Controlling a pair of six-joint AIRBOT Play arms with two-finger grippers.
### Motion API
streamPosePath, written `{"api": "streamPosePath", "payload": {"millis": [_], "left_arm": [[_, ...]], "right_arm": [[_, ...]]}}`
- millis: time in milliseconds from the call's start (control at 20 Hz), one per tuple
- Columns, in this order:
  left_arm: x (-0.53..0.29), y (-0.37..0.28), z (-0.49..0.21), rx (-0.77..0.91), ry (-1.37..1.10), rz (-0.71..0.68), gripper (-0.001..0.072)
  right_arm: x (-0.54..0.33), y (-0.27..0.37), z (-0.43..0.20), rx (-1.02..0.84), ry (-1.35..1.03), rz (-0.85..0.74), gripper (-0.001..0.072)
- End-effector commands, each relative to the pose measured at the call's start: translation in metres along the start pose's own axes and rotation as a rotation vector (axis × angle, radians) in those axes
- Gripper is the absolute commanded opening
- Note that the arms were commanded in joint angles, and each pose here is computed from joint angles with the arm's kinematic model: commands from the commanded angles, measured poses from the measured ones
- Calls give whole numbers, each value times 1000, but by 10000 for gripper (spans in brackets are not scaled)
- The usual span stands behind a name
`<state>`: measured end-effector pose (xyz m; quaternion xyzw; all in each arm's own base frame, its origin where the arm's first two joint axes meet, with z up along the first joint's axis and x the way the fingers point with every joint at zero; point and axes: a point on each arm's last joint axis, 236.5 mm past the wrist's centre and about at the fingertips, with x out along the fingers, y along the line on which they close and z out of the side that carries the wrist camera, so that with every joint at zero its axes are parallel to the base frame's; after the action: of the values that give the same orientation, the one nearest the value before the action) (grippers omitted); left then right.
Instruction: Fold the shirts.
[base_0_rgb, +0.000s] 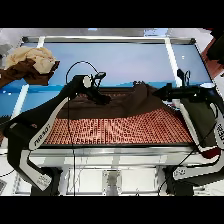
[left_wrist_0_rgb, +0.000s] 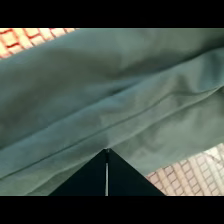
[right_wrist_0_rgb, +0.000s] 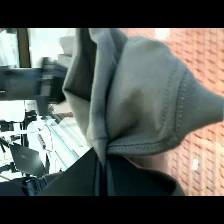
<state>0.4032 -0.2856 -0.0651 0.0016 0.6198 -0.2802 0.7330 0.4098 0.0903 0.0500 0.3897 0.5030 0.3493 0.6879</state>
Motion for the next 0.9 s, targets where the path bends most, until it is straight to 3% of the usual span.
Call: {"api": "streamPosePath", "payload": {"millis": [0, 250, 500, 700, 850], "left_arm": [[23, -16, -1, -76, 15, -95, 15], [31, -15, 10, -94, -16, -102, 15], [-50, -9, 40, 13, -41, -54, 15], [-178, 65, 51, 64, -137, 288, 15], [-287, 121, 29, -3, -227, 580, 15]], "right_arm": [[-2, 41, 5, -67, 6, 37, 21], [17, 71, -1, -130, 60, 56, 21], [29, 97, -2, -172, 90, 66, 20], [64, 129, -5, -198, 100, 66, 20], [119, 156, -3, -247, 31, 50, 19]]}}
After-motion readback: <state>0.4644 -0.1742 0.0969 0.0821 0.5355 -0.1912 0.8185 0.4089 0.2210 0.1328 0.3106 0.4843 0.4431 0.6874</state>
